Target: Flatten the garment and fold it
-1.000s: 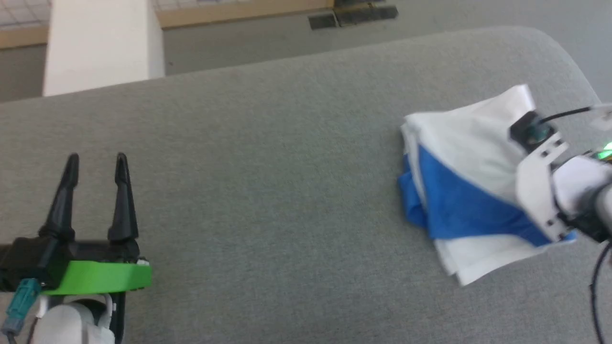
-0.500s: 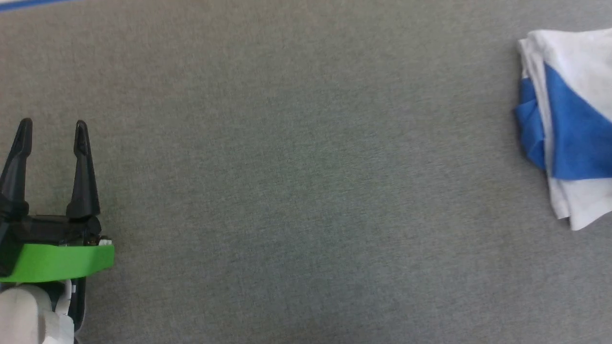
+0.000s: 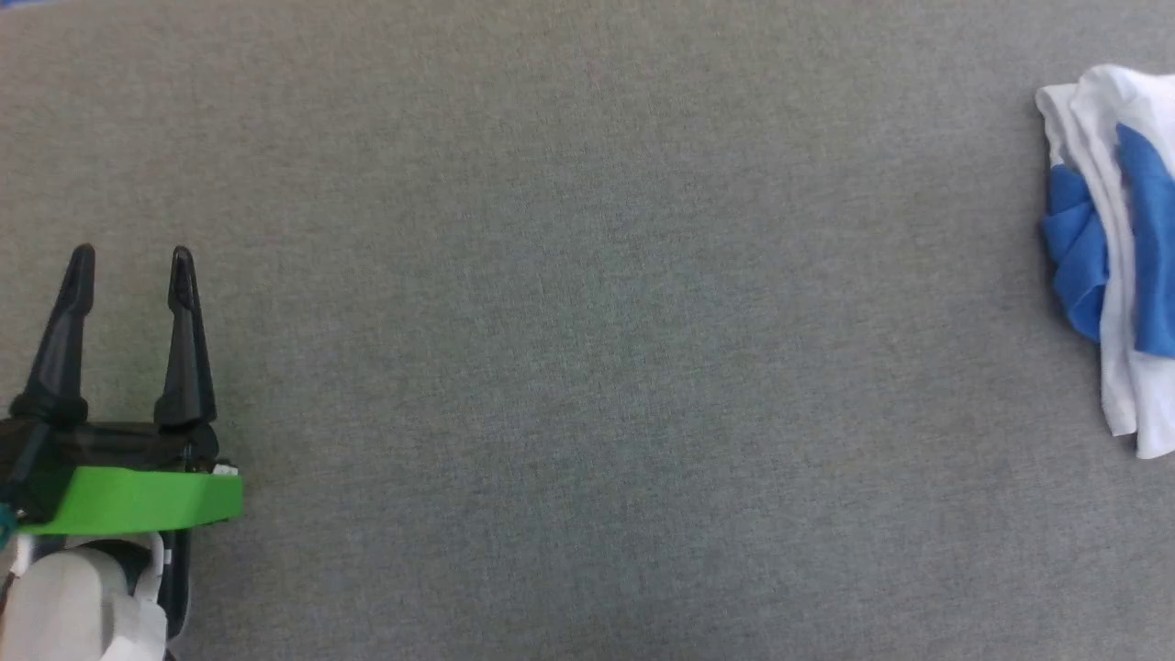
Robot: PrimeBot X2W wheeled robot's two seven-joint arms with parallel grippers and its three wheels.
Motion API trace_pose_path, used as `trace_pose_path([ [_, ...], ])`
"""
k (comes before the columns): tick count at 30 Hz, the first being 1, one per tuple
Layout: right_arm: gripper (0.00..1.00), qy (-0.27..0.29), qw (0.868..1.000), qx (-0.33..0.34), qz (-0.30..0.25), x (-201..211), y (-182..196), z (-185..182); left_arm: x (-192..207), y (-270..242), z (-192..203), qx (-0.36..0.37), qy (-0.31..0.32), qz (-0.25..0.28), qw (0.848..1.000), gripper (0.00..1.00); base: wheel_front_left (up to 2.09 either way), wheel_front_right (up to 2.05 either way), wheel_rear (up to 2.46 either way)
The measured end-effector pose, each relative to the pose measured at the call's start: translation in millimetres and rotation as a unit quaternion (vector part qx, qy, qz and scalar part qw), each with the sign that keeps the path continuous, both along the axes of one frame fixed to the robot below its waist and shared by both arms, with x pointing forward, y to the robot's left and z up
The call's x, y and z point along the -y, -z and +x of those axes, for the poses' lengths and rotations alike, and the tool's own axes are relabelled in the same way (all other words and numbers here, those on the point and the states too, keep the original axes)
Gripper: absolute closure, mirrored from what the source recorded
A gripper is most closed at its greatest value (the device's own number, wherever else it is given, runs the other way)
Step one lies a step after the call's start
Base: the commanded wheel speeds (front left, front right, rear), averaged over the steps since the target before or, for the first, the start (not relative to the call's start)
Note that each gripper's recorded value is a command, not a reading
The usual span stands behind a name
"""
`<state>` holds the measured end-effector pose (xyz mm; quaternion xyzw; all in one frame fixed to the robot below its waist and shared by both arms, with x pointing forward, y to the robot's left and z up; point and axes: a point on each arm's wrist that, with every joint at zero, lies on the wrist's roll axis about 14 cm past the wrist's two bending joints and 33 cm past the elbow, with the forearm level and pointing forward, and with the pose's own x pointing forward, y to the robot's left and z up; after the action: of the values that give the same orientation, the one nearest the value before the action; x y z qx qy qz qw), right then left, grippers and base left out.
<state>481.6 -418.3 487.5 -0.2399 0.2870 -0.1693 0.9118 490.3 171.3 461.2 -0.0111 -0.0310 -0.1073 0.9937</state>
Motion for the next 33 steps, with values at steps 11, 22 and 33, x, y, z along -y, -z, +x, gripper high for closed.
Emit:
trace_pose_path([
  [11,0.00,-0.182,0.909,0.362,0.095,-137.1,-168.4,24.0,-8.1,-67.4,-25.2,0.067,-0.051,-0.028,0.996,0.00,0.00,0.00,0.00],
  [22,0.00,-0.200,0.813,0.497,0.227,-199.9,-161.2,-53.3,-29.5,-101.5,-64.6,0.094,-0.107,-0.036,0.989,0.00,0.00,0.00,0.00],
  [33,0.00,-0.210,0.835,0.400,0.315,-246.6,-75.7,-87.2,-42.9,-107.9,-102.6,0.097,-0.138,-0.037,0.985,0.00,0.00,0.00,0.00],
])
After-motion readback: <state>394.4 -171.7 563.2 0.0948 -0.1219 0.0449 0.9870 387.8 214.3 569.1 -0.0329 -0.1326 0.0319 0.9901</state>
